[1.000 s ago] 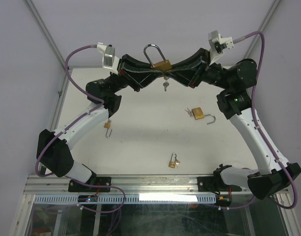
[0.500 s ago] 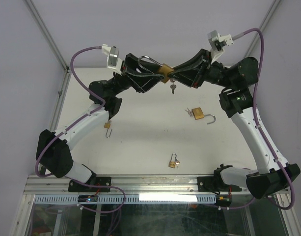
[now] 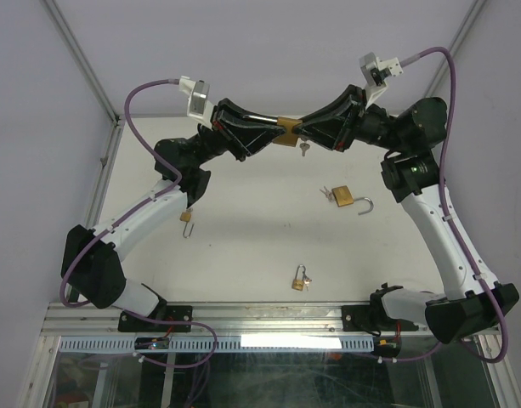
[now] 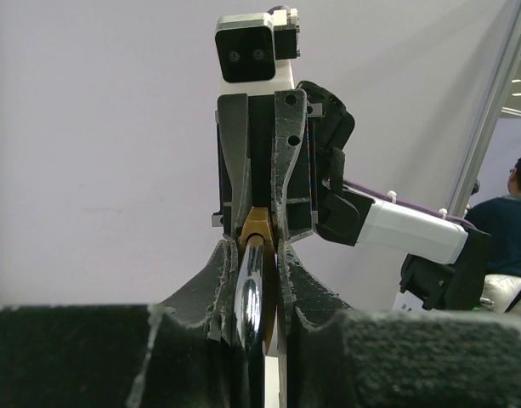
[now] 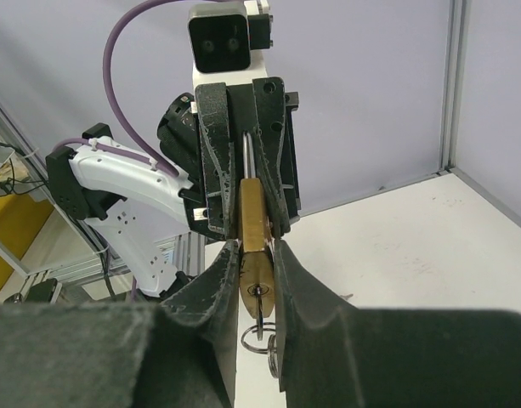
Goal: Unlock with the key
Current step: Unlock the lock.
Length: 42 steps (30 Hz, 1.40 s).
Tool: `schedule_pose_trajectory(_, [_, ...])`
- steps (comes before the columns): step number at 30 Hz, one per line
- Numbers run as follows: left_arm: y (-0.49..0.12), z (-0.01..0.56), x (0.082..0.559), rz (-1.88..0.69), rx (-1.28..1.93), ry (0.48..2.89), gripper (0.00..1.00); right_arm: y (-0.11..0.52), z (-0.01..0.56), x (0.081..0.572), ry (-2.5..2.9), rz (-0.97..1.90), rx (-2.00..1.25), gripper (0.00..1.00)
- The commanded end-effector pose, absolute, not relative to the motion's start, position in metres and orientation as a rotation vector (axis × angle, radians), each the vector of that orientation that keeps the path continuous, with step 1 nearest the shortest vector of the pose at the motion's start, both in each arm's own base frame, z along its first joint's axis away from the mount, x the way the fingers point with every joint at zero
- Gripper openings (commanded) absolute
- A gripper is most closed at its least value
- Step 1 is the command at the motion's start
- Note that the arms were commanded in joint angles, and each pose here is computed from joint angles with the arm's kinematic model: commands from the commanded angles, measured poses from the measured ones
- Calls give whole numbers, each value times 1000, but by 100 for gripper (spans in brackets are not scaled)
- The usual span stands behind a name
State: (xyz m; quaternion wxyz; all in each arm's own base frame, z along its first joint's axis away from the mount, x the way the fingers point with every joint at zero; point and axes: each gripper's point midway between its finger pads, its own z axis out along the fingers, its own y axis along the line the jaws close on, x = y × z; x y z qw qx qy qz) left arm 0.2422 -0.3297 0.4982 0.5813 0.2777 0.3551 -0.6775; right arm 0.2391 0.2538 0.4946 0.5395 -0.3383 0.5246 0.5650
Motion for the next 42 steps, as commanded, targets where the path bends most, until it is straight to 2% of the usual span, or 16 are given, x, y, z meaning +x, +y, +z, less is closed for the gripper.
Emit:
schedule_pose_trajectory(1, [-318,515,230,-1565,665,769,0,249,524,227,1150,1320,-815,0])
schedule_pose_trajectory(2, [-317,516,230,-1565,659,765,0,249,524,228,1153,1318,-806,0])
schedule_pose_trajectory(3, [-316,517,232,-1563,645,763,0,248,522,230,1166,1315,-797,7])
schedule_pose_trajectory(5, [-311,523,238,-1555,604,755,0,248,516,233,1187,1307,-803,39])
schedule_pose_trajectory(7, [-303,533,247,-1559,541,756,0,247,510,235,1209,1303,-812,58])
schedule_pose_trajectory(9, [-295,544,251,-1556,506,739,0,245,504,238,1222,1281,-810,68])
schedule_pose_trajectory(11, [-290,552,249,-1546,512,712,0,240,499,242,1229,1260,-801,69])
schedule_pose_trajectory(19, [-291,553,239,-1545,572,689,0,237,498,253,1226,1329,-767,55])
schedule_pose_trajectory(27, [-292,553,238,-1546,578,684,0,247,510,252,1163,1442,-772,60])
schedule_pose_trajectory(30, [-292,554,237,-1547,580,681,0,252,506,252,1178,1446,-777,53])
schedule_pose_trajectory(39, [-293,556,235,-1548,590,670,0,262,497,250,1235,1496,-773,53])
schedule_pose_trajectory(40, [-293,556,235,-1548,590,670,0,262,496,253,1211,1450,-786,34])
schedule_pose_trajectory(42, [-293,556,234,-1548,591,668,0,262,493,255,1224,1439,-781,17])
